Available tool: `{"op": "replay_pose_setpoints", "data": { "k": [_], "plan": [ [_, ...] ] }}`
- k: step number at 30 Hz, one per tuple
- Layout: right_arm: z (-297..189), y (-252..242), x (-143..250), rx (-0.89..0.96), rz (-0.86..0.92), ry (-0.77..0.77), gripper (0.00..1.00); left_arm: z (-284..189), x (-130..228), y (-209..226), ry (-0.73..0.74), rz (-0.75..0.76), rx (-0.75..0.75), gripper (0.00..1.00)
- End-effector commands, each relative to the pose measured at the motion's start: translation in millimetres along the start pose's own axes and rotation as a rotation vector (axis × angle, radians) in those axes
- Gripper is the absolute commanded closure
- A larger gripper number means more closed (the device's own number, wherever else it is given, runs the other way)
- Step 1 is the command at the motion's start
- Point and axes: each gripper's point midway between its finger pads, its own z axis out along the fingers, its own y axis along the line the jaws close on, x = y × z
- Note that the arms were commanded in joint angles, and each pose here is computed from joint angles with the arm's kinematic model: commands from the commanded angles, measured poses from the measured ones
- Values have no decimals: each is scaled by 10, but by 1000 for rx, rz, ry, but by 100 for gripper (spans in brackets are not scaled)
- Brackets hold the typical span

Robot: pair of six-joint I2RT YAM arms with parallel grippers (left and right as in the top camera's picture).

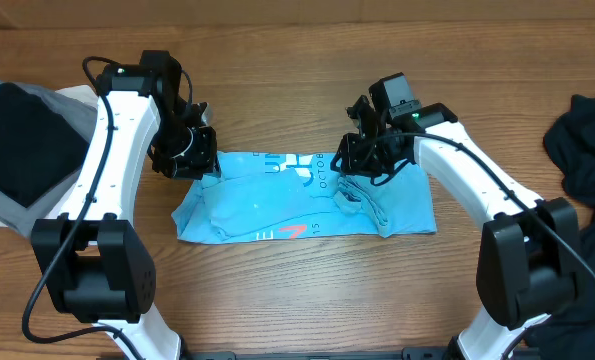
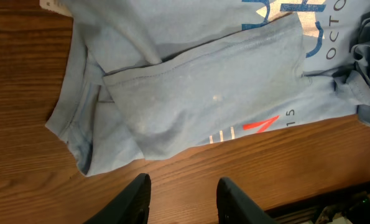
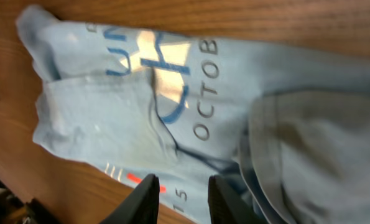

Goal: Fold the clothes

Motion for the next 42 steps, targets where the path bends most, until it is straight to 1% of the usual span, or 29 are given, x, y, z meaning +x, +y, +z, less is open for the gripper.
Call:
{"op": "replay_pose_setpoints", "data": {
  "k": [1,2,5,8,12,14,19,22,26,30,31,32,33,34,35,42],
  "plan": [
    [-205,-116,-113,45,11,-26,70,8,20,7,6,-14,-7,62],
    [-378,-258,-116,119,47,-31,70,8,18,8,5,-13,-7,62],
    [-587,-491,-29,234,108,-18,68,8,18,8,5,-14,-7,61],
    [-643,-626,203,294,142,65,66,8,17,8,5,-14,-7,61],
    [-554,-639,464,307,111,162,60,8,1,6,-2,-12,-6,61],
    [-466,-620,506,307,94,171,56,8,-1,5,-2,-12,-6,61],
    [-210,-564,477,293,31,136,51,8,9,6,1,-13,-6,61],
    [-100,-565,427,286,12,102,52,8,19,6,5,-14,-6,61],
    [-7,-641,404,300,45,72,60,8,19,6,5,-14,-6,61],
    [48,-675,441,300,50,83,63,8,20,6,6,-14,-6,61],
    [57,-678,452,300,51,86,67,8,19,6,5,-14,-6,61],
    [64,-678,464,301,50,89,73,8,18,6,5,-14,-6,61],
    [64,-677,463,300,50,89,81,8,17,6,5,-14,-6,62],
    [66,-674,462,298,50,89,92,8,17,6,5,-14,-6,61],
    [67,-668,461,295,50,89,96,8,17,6,5,-14,-6,61],
    [99,-557,445,229,44,89,96,8,17,7,5,-14,-7,61]
  ]
}}
